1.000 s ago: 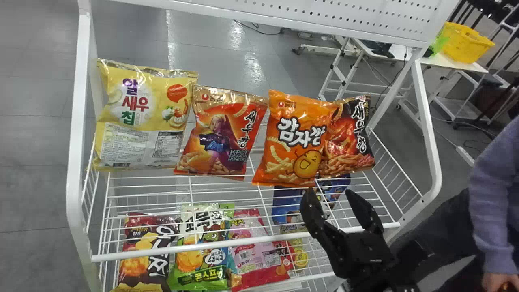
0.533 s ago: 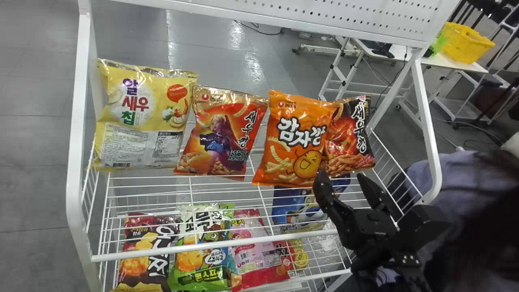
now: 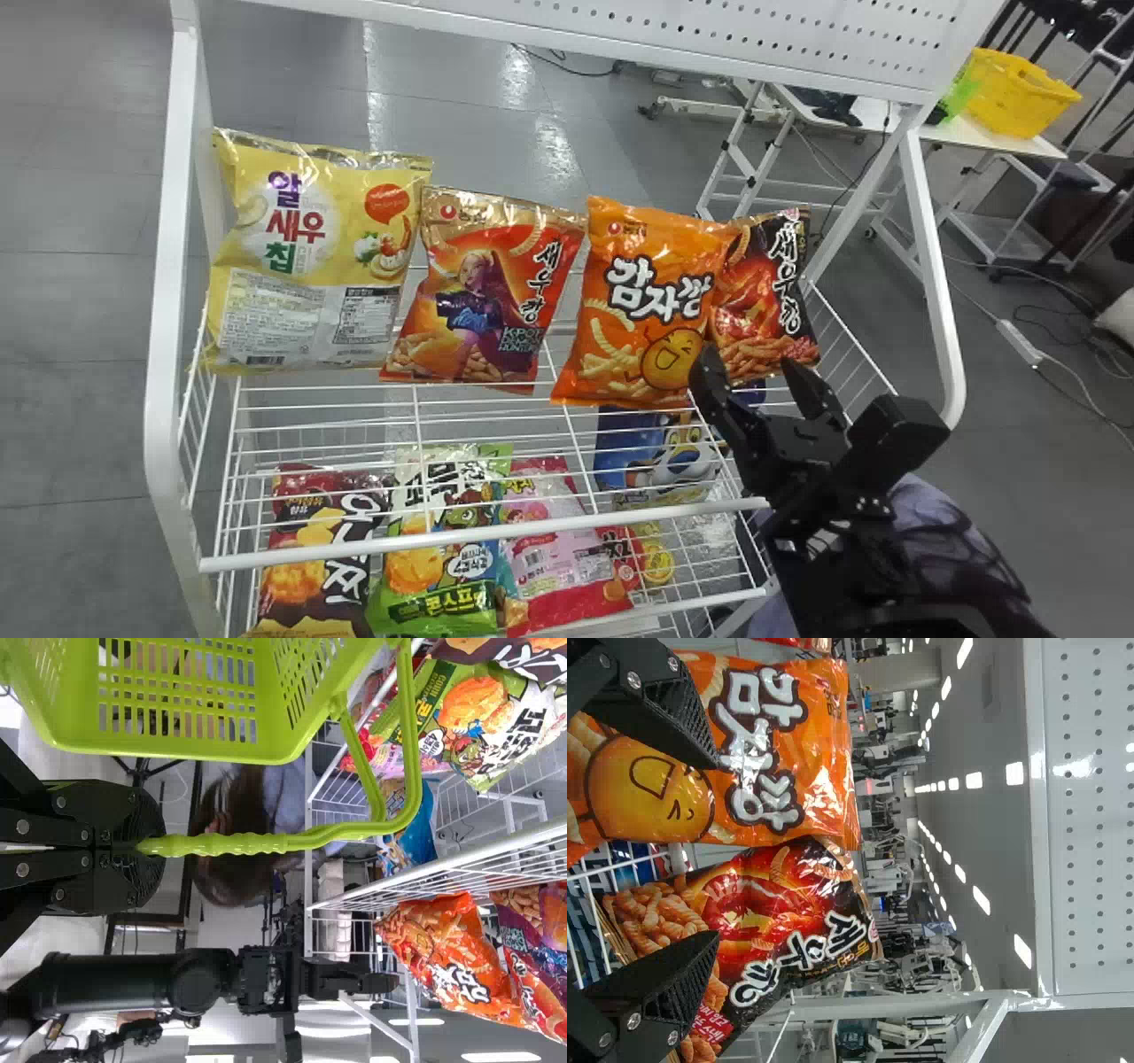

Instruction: Hold basket handle with left hand then pick spicy shrimp crackers with right hand and place into basket

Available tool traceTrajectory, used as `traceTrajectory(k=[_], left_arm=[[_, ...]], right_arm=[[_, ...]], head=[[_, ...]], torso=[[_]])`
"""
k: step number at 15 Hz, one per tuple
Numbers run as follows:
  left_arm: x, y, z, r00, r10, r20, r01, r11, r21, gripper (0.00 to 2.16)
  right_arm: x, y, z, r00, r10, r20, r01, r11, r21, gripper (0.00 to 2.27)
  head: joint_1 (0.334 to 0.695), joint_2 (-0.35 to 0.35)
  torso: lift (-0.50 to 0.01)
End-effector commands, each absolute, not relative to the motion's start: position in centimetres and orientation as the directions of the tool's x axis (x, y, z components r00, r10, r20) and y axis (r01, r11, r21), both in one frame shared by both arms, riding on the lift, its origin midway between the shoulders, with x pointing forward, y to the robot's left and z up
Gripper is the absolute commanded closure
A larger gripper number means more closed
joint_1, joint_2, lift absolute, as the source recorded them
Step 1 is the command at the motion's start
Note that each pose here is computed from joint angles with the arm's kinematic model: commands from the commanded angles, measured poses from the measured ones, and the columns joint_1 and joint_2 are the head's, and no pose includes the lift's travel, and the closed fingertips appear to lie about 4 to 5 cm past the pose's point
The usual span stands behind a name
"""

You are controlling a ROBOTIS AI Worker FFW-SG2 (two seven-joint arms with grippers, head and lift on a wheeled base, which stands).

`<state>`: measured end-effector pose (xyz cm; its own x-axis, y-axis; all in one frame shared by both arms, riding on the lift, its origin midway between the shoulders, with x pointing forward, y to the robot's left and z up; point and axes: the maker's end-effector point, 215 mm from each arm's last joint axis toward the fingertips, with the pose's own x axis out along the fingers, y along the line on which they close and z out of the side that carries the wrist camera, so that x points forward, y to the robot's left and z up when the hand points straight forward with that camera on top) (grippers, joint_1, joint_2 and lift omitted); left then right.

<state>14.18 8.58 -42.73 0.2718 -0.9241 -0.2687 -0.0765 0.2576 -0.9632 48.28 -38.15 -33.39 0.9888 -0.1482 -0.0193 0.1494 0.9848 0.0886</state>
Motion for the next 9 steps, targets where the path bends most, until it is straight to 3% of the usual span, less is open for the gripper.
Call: traceTrajectory(k=[1,9], left_arm=[[14.0,8.5,-42.8,0.274,-0.924,-0.266,-0.084,0.252,-0.964,1.89],[13.5,8.6,-43.1,0.271,-0.922,-0.277,-0.097,0.261,-0.961,1.89]], right_arm=[[49.7,-39.3,-33.3,0.986,-0.162,-0.030,0.164,0.983,0.081,0.14],[52.3,-43.0,-33.0,0.979,-0.188,-0.075,0.190,0.982,0.020,0.14]], head=[[0.695,-0.350],[0.695,-0.350]], torso=[[-0.037],[-0.037]])
